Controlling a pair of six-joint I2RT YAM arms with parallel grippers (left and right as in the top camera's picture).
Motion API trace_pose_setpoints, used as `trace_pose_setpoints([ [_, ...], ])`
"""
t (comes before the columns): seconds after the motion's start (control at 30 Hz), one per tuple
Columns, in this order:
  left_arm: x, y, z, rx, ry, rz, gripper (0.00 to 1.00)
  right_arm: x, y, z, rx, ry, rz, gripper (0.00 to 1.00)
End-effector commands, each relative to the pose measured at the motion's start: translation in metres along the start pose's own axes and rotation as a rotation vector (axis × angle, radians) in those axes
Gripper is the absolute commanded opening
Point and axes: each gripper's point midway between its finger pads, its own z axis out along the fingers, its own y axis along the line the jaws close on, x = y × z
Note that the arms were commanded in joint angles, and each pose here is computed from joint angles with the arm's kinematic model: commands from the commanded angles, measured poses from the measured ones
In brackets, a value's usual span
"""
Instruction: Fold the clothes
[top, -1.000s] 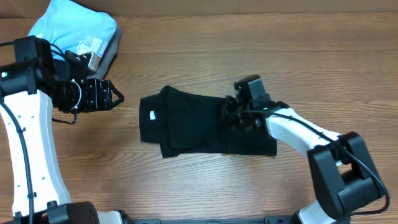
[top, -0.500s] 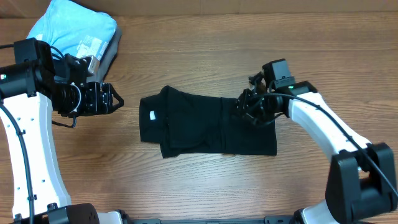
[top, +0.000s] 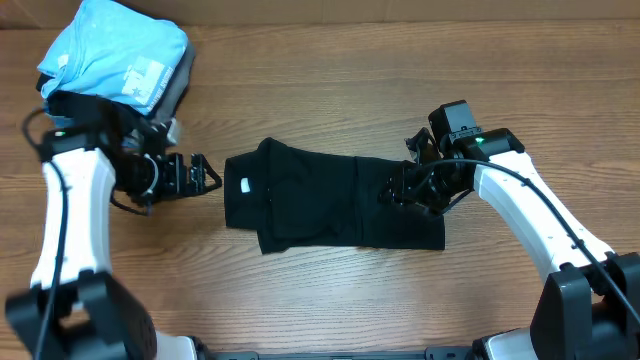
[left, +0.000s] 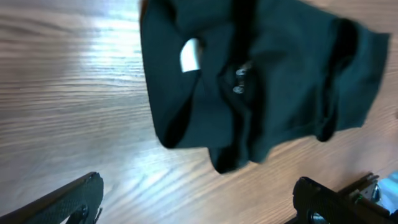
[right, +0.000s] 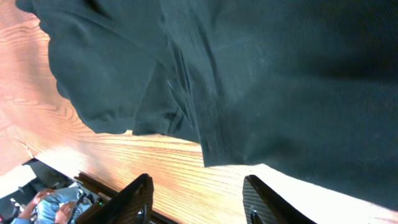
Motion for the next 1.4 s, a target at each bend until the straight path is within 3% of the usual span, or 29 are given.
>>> trace_pose_setpoints([
  [0.0, 0.003, 0.011, 0.031, 0.037, 0.058, -0.008, 1.0, -0.005, 0.011, -0.01, -0.009, -0.04, -0.049, 0.54],
  [0.23, -0.003, 0.018, 0.081, 0.071, 0.133, 0.008, 1.0, 0.0, 0.027, 0.0, -0.014, -0.037, -0.121, 0.57],
  [0.53, 0.018, 0.007, 0.151, 0.064, 0.306, 0.067, 1.0, 0.004, 0.033, 0.005, 0.0, -0.034, -0.157, 0.56],
  [0.87, 0.021, -0.015, 0.179, 0.07, 0.333, 0.091, 1.0, 0.004, 0.032, 0.005, 0.007, -0.035, -0.156, 0.56],
  [1.23, 0.019, -0.02, 0.184, 0.045, 0.323, 0.052, 0.66, 0.006, 0.028, 0.005, 0.027, -0.029, -0.144, 0.52],
  [1.37, 0.022, -0.015, 0.183, 0.018, 0.34, 0.045, 0.64, 0.006, 0.028, 0.005, 0.027, -0.028, -0.144, 0.52],
])
